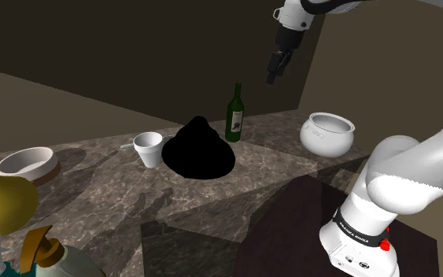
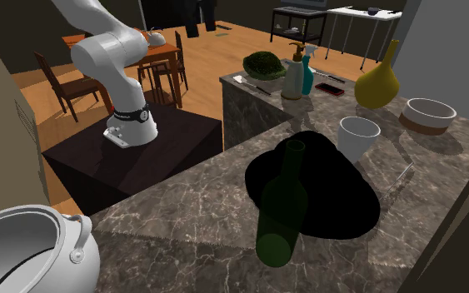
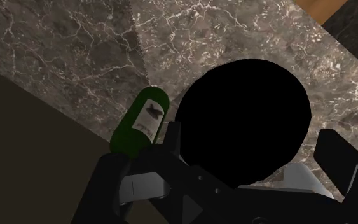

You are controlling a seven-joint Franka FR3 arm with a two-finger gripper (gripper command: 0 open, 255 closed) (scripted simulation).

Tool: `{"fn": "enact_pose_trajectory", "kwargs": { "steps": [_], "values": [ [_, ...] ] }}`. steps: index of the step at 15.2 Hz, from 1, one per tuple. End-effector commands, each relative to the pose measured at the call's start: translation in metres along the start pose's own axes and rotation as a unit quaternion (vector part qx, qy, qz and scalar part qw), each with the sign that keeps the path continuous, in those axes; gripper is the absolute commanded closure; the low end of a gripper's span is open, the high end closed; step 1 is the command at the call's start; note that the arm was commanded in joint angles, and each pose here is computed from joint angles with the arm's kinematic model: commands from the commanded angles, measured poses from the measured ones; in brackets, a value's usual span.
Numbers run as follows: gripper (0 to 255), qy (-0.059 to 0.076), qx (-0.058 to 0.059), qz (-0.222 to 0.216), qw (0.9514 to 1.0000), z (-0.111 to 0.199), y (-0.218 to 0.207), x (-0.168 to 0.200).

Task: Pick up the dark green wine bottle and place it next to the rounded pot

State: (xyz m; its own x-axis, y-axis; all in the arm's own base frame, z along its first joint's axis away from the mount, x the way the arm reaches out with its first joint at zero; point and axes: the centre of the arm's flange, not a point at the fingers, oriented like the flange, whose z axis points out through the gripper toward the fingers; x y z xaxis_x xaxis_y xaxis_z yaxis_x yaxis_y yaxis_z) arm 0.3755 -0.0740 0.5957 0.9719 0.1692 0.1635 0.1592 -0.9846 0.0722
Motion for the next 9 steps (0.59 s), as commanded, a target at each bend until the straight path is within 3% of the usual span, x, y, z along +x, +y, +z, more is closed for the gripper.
{"fn": "enact_pose_trajectory", "kwargs": {
  "steps": [1,9],
  "values": [
    [0,0.001,0.001,-0.008,1.0,0.013,0.017,0.015],
    [0,0.005,0.009,-0.037,0.9993,0.063,0.085,0.079]
  ]
}}
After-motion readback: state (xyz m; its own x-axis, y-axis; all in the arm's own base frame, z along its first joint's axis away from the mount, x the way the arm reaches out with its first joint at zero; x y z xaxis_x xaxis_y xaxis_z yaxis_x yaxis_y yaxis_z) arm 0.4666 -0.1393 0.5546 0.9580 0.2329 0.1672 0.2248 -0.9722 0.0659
